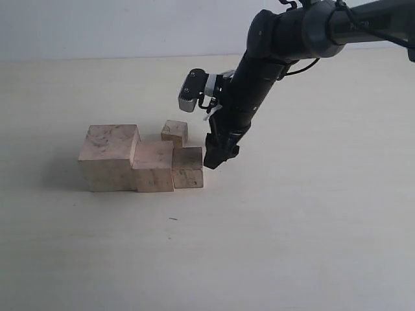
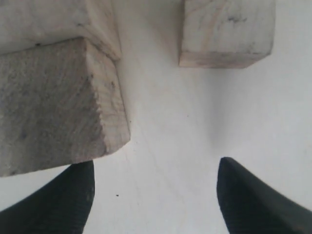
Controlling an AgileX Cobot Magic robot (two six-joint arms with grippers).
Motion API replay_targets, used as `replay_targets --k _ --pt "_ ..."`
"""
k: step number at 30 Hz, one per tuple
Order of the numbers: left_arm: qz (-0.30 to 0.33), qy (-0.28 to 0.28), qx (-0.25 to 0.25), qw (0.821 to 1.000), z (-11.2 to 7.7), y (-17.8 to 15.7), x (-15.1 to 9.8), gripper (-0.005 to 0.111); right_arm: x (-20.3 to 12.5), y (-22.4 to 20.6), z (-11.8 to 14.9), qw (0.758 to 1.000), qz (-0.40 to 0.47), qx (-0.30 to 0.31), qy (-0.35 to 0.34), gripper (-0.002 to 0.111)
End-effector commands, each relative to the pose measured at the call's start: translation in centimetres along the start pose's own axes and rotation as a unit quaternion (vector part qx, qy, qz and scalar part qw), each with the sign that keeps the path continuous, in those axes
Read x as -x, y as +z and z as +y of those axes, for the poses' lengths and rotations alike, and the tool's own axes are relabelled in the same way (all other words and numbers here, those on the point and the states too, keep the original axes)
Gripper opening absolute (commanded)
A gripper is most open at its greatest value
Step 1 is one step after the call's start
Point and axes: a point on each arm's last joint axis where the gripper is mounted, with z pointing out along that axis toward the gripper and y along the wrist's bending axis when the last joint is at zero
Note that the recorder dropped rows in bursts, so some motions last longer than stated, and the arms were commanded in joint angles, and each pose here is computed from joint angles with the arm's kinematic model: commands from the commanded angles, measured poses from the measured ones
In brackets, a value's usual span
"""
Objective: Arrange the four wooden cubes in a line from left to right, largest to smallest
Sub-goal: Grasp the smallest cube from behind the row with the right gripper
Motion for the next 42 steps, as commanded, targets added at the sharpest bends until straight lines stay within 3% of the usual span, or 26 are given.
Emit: replay_targets --k 1,9,13,17,19,28,36,42 --pt "-0.006 0.002 -0.001 1.0 0.0 0.0 0.0 0.0 0.2 -0.9 -0.1 1.0 0.002 -0.019 -0.004 0.068" --pt "-0.006 0.003 -0.001 1.0 0.0 0.0 0.0 0.0 1.1 -4.8 -0.3 0.995 -0.013 -0.096 0.03 0.067" --pt "-0.006 0.002 -0.001 1.0 0.0 0.0 0.0 0.0 2.6 -6.8 -0.9 0.972 -0.105 -0.146 0.15 0.062" --pt "-0.006 0.002 -0.001 1.0 0.0 0.0 0.0 0.0 3.6 -7.2 -1.2 0.921 -0.188 -0.127 0.317 0.059" --pt "-0.006 0.004 -0.001 1.0 0.0 0.0 0.0 0.0 3.9 -7.1 -0.9 0.904 -0.199 -0.11 0.362 0.059" --pt "-0.006 0.002 -0.001 1.0 0.0 0.0 0.0 0.0 7.1 -7.0 1.6 0.893 -0.2 -0.098 0.391 0.057" --pt "-0.006 0.004 -0.001 1.0 0.0 0.0 0.0 0.0 10.5 -8.2 2.4 0.856 -0.18 -0.122 0.469 0.056" --pt "-0.006 0.003 -0.001 1.0 0.0 0.0 0.0 0.0 10.4 -6.1 1.2 0.826 -0.099 -0.13 0.539 0.056"
